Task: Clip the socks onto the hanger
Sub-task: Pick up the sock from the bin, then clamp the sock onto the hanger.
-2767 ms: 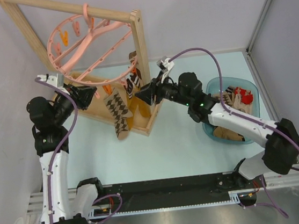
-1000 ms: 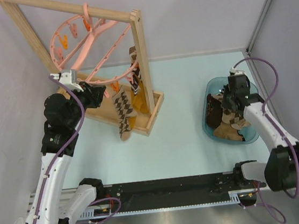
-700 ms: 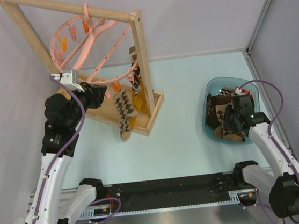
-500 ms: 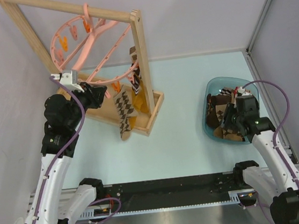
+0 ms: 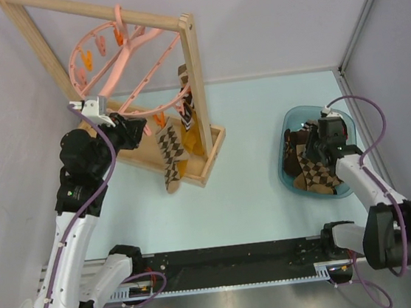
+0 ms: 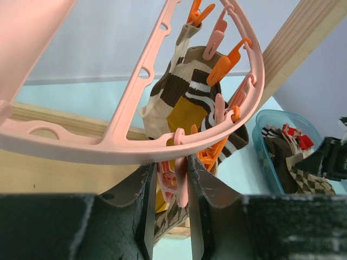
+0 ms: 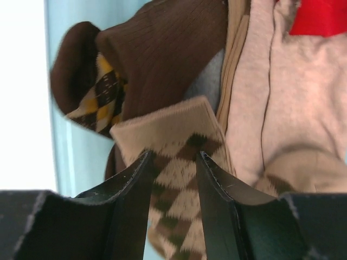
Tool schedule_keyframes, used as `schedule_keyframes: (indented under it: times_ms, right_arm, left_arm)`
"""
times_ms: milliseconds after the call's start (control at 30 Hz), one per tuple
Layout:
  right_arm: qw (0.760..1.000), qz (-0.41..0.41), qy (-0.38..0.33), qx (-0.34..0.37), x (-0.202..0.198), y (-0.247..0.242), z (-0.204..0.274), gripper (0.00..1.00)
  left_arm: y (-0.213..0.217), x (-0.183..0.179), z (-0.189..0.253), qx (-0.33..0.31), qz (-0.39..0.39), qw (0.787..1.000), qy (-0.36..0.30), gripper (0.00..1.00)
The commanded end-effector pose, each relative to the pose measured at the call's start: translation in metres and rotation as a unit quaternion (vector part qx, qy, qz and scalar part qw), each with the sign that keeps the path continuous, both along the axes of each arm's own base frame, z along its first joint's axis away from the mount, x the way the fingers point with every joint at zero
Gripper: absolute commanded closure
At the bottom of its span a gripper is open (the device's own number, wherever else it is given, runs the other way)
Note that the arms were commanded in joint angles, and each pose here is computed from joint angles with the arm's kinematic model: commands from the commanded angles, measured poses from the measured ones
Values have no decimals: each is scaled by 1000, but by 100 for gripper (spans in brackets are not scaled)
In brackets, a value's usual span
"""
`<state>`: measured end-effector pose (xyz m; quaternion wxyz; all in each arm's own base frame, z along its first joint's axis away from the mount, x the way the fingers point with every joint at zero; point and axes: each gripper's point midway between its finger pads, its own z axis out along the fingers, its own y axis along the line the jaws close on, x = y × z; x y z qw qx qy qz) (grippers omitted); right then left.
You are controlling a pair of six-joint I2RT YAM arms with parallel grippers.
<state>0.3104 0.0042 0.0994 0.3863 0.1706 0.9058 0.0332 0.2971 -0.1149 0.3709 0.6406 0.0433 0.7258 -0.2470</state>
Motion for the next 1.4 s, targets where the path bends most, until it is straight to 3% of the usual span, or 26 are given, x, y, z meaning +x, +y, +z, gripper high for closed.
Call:
schedule_keyframes:
  times_ms: [0,167,300,367,600,733,900,1033,1100,1133,1367]
  right_arm:
    - [999,19,-36,-21,33,-4,10,58]
    - [999,28,-16,-15,34,0,-5,68]
    - [999,26,-21,-9,28,2,4,93]
    - [999,28,-30,-11,25,2,13,99]
    - [996,33,-80,18,10,13,52,100]
    - [984,79,-152,45,8,40,93,100]
    - [950,169,-244,99,3,107,156,100]
    - [898,252,-329,145,-2,179,212,100]
    - [883,282,-339,162,-2,209,221,100]
    - [861,309,-359,184,-10,234,242,100]
    - [776,426,-391,251,-45,351,283,100]
  left_arm:
    - [-3,-5,17,-4,-8,1000,-16,100]
    - [-4,-4,17,-5,-9,1000,-13,100]
    - [-3,-6,19,-3,-7,1000,-16,100]
    - [-2,-6,20,-4,-6,1000,-17,100]
    - [-2,-10,25,-5,-9,1000,-20,100]
    - [-3,-11,27,-7,-10,1000,-22,100]
    - [-5,-12,28,-12,-15,1000,-24,100]
    - [-4,-11,25,-12,-12,1000,-19,100]
    - [-4,-12,25,-14,-12,1000,-19,100]
    - [-4,-13,25,-15,-12,1000,-19,100]
    - [-5,-12,23,-19,-12,1000,-16,100]
